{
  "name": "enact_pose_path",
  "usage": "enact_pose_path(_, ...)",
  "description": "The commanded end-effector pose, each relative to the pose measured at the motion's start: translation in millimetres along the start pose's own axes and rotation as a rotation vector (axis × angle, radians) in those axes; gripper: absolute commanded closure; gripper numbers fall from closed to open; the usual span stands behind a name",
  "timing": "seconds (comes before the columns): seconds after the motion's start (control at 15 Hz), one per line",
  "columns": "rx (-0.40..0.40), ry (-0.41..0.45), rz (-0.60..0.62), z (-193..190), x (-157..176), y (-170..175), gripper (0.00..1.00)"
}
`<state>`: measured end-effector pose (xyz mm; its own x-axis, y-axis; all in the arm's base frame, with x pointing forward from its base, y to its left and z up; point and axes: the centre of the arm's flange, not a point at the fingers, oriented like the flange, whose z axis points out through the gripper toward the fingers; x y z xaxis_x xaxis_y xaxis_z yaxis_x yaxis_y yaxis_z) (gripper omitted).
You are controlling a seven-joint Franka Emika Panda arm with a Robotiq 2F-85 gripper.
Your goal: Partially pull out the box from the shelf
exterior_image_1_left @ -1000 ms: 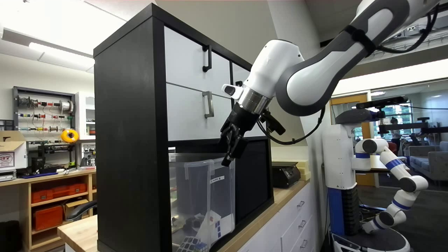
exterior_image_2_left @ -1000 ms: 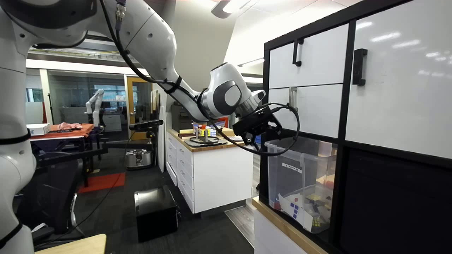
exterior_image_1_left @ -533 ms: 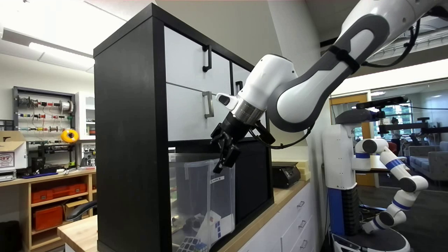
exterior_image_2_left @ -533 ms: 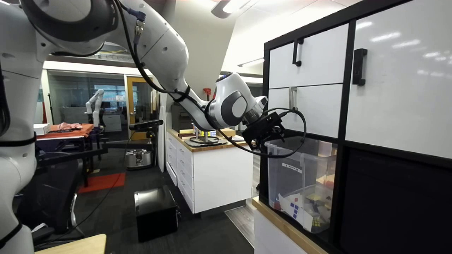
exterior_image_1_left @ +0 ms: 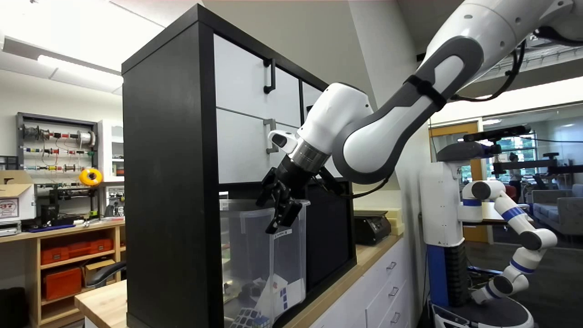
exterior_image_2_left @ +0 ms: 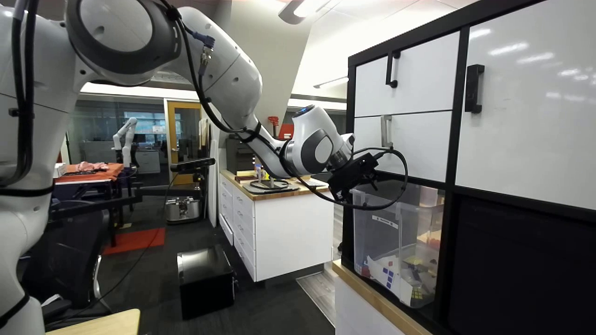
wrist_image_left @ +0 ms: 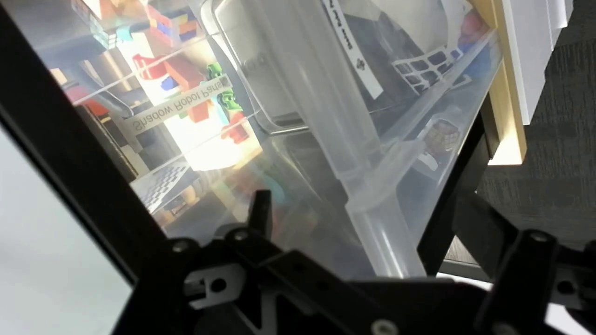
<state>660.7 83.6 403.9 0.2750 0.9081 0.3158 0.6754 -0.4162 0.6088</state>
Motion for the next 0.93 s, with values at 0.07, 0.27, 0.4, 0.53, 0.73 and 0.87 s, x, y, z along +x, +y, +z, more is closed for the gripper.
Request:
enact_pose_path(0.07,0.001,0.023,-0.054,17.2,13.8,3.4,0.28)
enact_pose_path(0.27,0.003,0.032,-0.066,14.7,17.4,-0.5,0.48)
enact_pose_path(0.4,-0.002,0.035,-0.075,9.7,17.9,-1.7,0.61)
enact_pose_path(0.53,-0.008,0.038,-0.082,3.6,18.7,-3.7,0.73)
enact_pose_path(0.73,0.005,0.045,-0.091,-9.8,18.6,-8.6,0.91)
enact_pose_path(0.87,0.010,0.042,-0.102,-14.9,15.6,-17.1,0.98)
